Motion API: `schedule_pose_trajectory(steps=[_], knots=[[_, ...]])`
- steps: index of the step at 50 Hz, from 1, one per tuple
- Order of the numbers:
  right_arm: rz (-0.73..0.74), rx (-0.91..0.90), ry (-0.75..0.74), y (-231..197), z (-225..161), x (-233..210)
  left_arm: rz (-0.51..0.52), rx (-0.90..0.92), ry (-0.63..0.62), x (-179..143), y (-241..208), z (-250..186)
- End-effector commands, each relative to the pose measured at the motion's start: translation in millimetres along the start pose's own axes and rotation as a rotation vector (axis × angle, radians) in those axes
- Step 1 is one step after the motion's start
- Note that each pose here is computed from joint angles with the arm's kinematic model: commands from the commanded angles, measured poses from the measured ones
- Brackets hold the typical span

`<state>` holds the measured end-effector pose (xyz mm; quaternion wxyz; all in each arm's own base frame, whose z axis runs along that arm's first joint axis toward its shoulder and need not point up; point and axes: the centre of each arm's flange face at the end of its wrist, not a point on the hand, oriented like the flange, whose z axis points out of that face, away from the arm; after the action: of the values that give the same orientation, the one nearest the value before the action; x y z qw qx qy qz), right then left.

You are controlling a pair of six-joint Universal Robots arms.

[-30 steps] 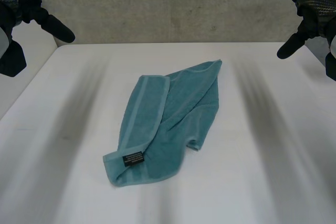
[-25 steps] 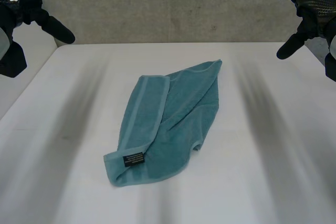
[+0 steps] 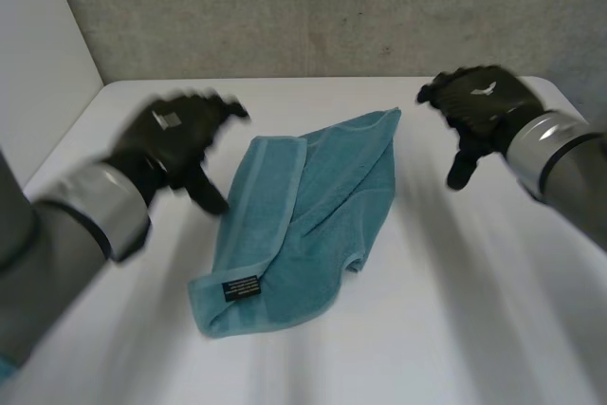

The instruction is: Fold the laundry

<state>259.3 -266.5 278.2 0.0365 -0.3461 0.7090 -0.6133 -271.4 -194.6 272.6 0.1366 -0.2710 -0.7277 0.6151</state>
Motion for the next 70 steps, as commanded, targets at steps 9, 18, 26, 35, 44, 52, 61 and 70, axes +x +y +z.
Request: schedule_pose_trajectory(steps=[9,18,26,35,44,52,61,70], knots=[[-0.008,-0.060,-0.168,52,-2,-61,0.283,-0.153,0.186,45,95,-33],[-0.003,-0.090,-0.166,71,-5,-65,0.478,-0.193,0.261,41,117,-43],[0.002,-0.095,-0.165,74,-5,-65,0.517,-0.226,0.248,26,125,-37],[0.001,-0.096,-0.173,74,-7,-68,0.503,-0.243,0.163,4,131,-16],[-0.003,-0.097,-0.179,75,-8,-70,0.531,-0.242,0.130,-7,141,1],[-0.004,-0.095,-0.180,75,-8,-71,0.554,-0.223,0.116,-10,145,13],[-0.004,-0.095,-0.178,76,-7,-71,0.552,-0.224,0.119,-10,148,17],[-0.004,-0.092,-0.174,76,-7,-70,0.539,-0.202,0.103,-11,144,19]])
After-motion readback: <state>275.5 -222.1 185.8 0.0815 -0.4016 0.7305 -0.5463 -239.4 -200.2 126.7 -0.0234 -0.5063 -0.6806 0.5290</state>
